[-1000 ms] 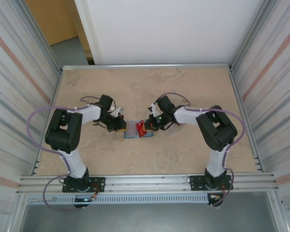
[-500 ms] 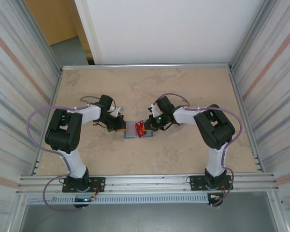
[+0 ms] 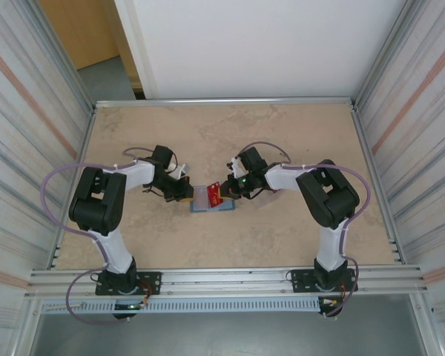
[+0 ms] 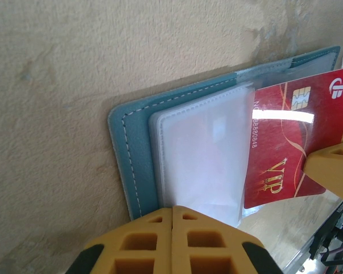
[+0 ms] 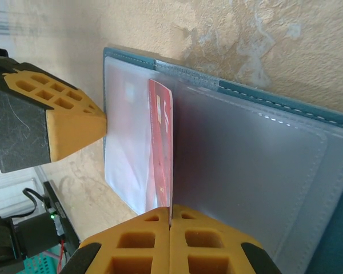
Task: Put the credit cards into the card holder
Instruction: Insert the credit card into the card slot.
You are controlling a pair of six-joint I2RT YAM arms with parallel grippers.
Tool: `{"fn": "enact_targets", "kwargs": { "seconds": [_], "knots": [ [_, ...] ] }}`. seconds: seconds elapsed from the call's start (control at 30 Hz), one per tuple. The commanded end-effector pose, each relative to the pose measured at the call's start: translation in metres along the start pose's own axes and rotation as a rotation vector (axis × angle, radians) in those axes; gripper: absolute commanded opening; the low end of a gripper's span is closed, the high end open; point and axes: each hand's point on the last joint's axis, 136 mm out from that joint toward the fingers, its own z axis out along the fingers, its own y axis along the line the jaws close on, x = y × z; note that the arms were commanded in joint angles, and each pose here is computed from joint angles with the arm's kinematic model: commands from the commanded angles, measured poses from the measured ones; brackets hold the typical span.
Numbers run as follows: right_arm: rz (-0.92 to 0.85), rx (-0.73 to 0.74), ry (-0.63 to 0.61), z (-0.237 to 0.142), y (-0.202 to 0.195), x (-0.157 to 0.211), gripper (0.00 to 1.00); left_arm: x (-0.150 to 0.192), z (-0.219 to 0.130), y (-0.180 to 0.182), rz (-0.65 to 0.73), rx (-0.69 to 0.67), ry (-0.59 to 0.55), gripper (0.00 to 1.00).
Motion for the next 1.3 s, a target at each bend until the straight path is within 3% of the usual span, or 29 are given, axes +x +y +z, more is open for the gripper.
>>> {"fn": "enact_targets", "kwargs": {
  "seconds": [0.0,0.7,0.93,1.27],
  "knots": [
    [0.045,0.083,0.011,0.012,-0.019,0.007,0.0,0.002,0.001,0.001,-0.005,-0.012,0.008,0.0],
    [0.067,0.146,0.001,0.023,-0.019,0.024,0.0,0.01,0.004,-0.006,-0.002,0.002,0.017,0.0],
    [0.033,0.202,0.004,0.013,-0.015,0.026,0.12,0.008,0.003,-0.007,0.006,-0.002,0.013,0.0],
    [-0.019,0.274,0.024,0.008,-0.008,0.027,0.16,0.007,0.002,-0.007,0.008,-0.006,0.01,0.0]
  ]
}}
